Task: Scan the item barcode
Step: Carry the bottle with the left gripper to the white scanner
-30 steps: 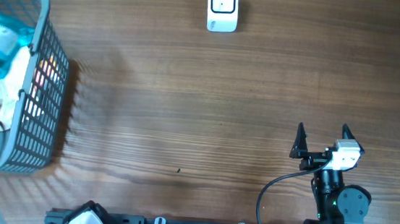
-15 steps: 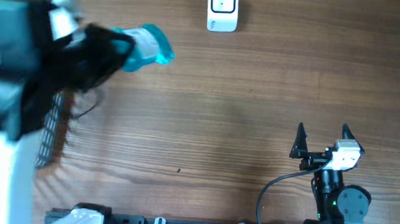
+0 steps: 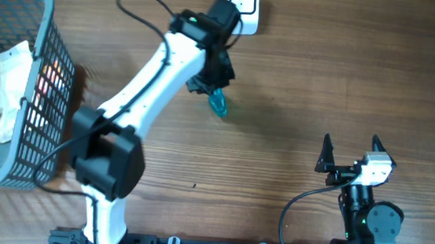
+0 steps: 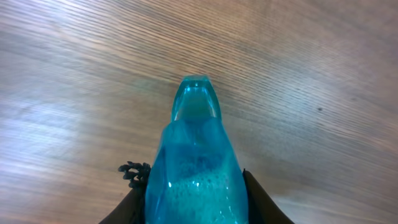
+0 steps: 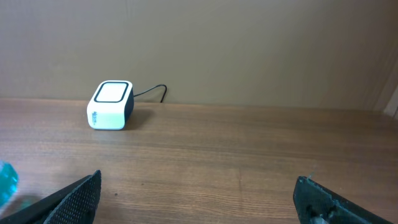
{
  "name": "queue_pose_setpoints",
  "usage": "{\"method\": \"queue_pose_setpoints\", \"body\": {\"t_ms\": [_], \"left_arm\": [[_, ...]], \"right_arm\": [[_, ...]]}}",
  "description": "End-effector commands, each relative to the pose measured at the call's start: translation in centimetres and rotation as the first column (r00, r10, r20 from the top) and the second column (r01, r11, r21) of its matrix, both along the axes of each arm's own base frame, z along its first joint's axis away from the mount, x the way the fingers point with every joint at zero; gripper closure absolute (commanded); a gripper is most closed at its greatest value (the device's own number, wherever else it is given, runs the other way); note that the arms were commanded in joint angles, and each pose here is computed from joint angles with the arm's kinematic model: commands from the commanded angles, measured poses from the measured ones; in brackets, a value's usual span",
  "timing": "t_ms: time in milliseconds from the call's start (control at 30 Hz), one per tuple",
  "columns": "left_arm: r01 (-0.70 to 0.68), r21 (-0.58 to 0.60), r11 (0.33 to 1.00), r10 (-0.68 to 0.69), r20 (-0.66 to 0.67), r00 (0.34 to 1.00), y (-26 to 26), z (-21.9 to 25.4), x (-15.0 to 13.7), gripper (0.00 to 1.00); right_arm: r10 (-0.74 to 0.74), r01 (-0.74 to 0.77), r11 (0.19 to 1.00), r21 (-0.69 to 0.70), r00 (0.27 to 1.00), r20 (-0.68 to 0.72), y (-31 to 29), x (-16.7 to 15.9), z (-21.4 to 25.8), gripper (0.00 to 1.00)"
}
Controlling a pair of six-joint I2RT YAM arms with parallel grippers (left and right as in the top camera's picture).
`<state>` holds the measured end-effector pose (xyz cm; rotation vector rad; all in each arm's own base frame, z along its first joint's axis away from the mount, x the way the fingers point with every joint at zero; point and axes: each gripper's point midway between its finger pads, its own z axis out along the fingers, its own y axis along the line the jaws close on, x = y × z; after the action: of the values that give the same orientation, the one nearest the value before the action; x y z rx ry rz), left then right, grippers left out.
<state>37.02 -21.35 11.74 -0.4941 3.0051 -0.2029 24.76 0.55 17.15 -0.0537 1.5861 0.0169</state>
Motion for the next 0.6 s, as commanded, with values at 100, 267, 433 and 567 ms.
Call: {"method": "queue_pose_setpoints", "body": {"t_ms": [100, 267, 433, 567], "left_arm": [[0.056, -0.03, 0.998, -0.053, 0.104, 0.993, -3.6, -0.1, 1.5, 0.91], [0.044, -0.012, 0.999, -0.039, 0.254, 0.966, -4.4, 0.8, 4.4, 0.87], [0.024, 0.017, 1.0, -0.028, 0.298, 0.954, -3.9, 1.0, 5.4, 0.85], [0.028, 0.017, 0.999, -0.032, 0.297, 0.954, -4.1, 1.0, 5.3, 0.85]], "right_arm": [[-0.008, 0.008, 1.0, 0.005, 1.0, 0.003, -0.1, 0.0, 0.1, 0.0], [-0.008, 0.008, 1.0, 0.005, 1.0, 0.003, -0.1, 0.0, 0.1, 0.0], [-0.008, 0.008, 1.0, 0.005, 1.0, 0.003, -0.1, 0.0, 0.0, 0.0], [-0.008, 0.008, 1.0, 0.005, 1.0, 0.003, -0.1, 0.0, 0.0, 0.0]]}}
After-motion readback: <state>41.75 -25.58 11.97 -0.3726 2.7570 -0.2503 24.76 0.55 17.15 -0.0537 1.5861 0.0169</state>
